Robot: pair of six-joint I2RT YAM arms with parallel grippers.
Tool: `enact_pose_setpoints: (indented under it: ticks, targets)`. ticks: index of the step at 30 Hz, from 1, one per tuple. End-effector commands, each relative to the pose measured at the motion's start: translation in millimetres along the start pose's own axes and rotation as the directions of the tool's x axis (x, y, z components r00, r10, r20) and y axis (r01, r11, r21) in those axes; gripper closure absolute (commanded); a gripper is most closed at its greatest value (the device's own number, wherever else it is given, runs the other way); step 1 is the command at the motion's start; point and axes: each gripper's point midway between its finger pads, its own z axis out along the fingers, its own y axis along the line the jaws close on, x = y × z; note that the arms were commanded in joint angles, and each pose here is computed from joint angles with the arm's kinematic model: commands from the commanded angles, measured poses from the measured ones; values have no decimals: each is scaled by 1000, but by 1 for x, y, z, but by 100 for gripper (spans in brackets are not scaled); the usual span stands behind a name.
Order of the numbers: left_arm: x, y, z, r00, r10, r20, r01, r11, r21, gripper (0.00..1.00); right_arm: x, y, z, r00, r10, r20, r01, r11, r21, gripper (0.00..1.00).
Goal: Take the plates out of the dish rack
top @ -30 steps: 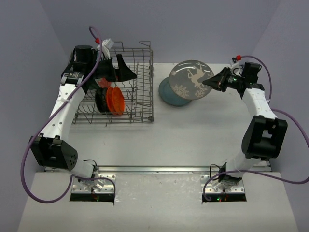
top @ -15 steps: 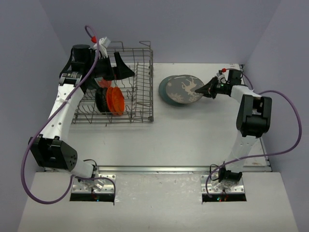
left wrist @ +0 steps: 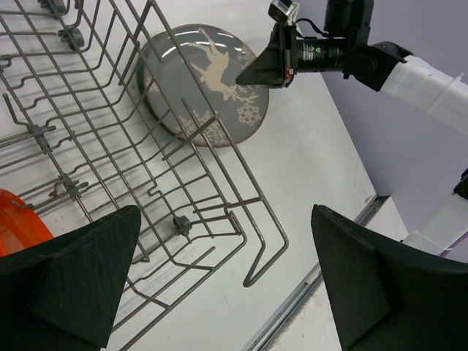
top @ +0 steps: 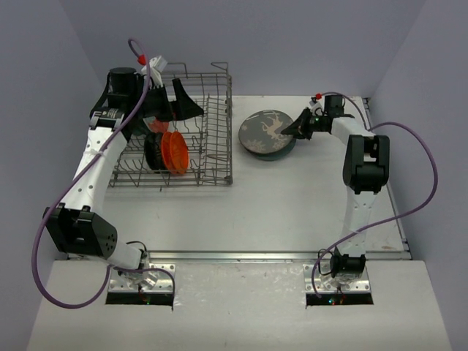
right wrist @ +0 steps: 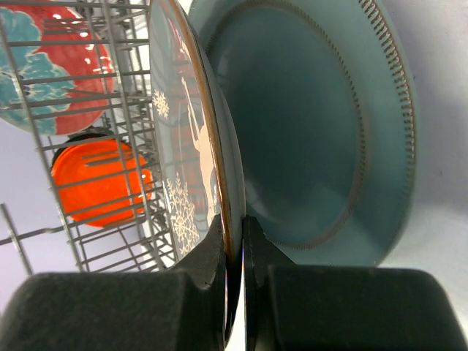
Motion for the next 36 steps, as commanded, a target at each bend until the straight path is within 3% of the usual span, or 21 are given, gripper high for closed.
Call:
enact_pose_setpoints:
  ticks: [1, 8, 10, 13, 15, 24, 28, 30, 33, 36]
  targets:
    - [-7, 0, -4, 999, 34, 37, -34, 999, 5, 0, -22, 35, -6, 994, -102, 32, 104, 991, -80, 100]
    - [-6, -2, -4, 999, 41, 34, -42, 999, 23, 0, -21, 27, -2, 995, -99, 23, 100, 994, -52, 91]
    - [-6, -2, -5, 998, 44, 35, -44, 999, 22, 0, -19, 25, -1, 994, -104, 16, 105, 994, -33, 81]
    - [-6, -3, -5, 998, 50, 36, -51, 998, 21, 0, -21, 21, 1, 990, -142, 13, 141, 989, 41, 50]
    - [-7, -3, -7, 998, 52, 39, -53, 998, 19, 0, -21, 18, 0, 986, -169, 10, 167, 980, 111, 38]
    - [-9, -2, -14, 997, 57, 55, -57, 998, -8, 0, -33, 19, -13, 932, -362, 11, 324, 848, 419, 17]
    - [-20, 13, -21, 992, 69, 102, -56, 991, -124, 0, -35, 20, -20, 902, -432, -4, 371, 768, 521, 4]
    - [-35, 33, -30, 984, 74, 162, -29, 963, -266, 0, -38, 22, -25, 878, -478, -11, 396, 715, 576, 1]
    - [-59, 55, -49, 963, 117, 242, 2, 897, -443, 0, -42, 25, -35, 849, -528, -17, 418, 651, 634, 1]
    - [-88, 83, -78, 932, 222, 287, 16, 765, -644, 0, -48, 33, -43, 815, -579, -11, 433, 596, 676, 1]
